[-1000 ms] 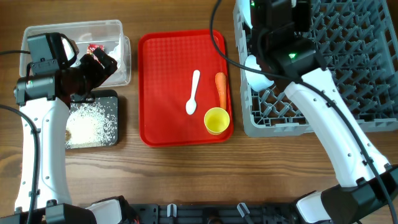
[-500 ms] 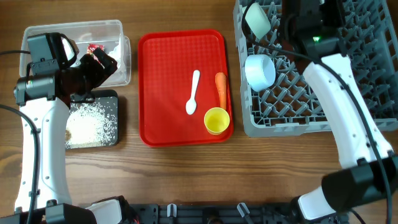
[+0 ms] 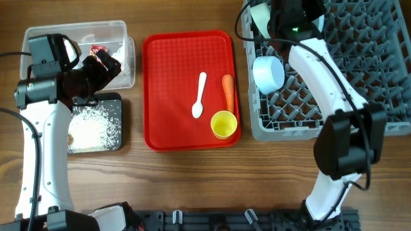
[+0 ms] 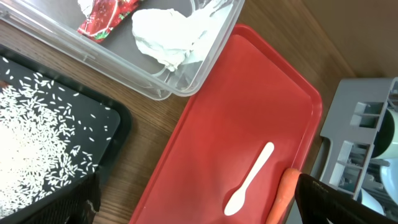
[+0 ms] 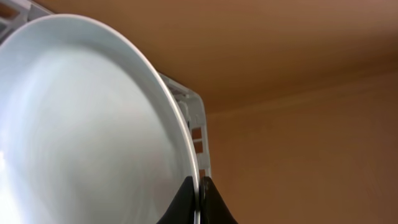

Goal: Sort waste into correct bins and load items into the dishwasher rack
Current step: 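Lift the plate with the right gripper and stand it upright in the rack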

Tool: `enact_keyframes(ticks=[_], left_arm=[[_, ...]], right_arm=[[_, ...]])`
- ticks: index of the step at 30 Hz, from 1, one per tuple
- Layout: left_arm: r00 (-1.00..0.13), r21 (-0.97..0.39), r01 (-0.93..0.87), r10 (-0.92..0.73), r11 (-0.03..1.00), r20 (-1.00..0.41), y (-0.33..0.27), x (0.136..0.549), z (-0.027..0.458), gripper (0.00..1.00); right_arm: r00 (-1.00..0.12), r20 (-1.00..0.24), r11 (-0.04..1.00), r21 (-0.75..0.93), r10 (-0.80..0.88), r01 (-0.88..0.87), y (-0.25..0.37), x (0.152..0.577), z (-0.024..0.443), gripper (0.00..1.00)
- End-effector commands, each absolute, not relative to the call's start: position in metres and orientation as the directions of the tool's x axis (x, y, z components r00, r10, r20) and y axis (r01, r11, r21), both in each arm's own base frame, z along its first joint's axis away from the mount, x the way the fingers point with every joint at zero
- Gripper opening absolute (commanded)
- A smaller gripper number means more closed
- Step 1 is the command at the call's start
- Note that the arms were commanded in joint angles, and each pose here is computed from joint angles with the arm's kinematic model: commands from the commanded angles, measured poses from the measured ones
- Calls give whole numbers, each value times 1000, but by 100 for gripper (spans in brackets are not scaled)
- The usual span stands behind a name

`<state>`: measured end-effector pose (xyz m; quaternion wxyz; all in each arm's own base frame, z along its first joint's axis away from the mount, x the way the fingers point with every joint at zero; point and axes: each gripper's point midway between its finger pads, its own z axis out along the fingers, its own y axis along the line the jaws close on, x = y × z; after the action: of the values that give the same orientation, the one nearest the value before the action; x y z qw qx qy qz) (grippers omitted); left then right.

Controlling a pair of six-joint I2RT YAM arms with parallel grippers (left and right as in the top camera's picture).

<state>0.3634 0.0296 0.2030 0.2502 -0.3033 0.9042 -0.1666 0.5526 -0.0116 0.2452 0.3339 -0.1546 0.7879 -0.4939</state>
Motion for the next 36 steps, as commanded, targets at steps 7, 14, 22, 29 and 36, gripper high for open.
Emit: enact_keyframes(ticks=[7, 14, 22, 29, 36], left_arm=[[-689, -464, -465, -637, 754, -345, 29, 365, 204, 100], [-689, -464, -465, -637, 754, -345, 29, 365, 204, 100], [-689, -464, -465, -637, 754, -345, 29, 365, 204, 100], [-689, -464, -465, -637, 754, -345, 29, 365, 204, 100], [-689, -464, -465, -637, 754, -345, 29, 365, 204, 100]], right_arm=[[-739, -322, 461, -887, -593, 17, -14, 560, 221, 4], [-804, -325, 602, -797, -497, -50, -11, 533, 173, 4], [-783, -401, 633, -774, -475, 13, -8, 540, 181, 97], [-688, -591, 686, -704, -422, 184, -9, 535, 252, 100], [-480, -803, 903, -427, -353, 51, 47, 505, 328, 100]])
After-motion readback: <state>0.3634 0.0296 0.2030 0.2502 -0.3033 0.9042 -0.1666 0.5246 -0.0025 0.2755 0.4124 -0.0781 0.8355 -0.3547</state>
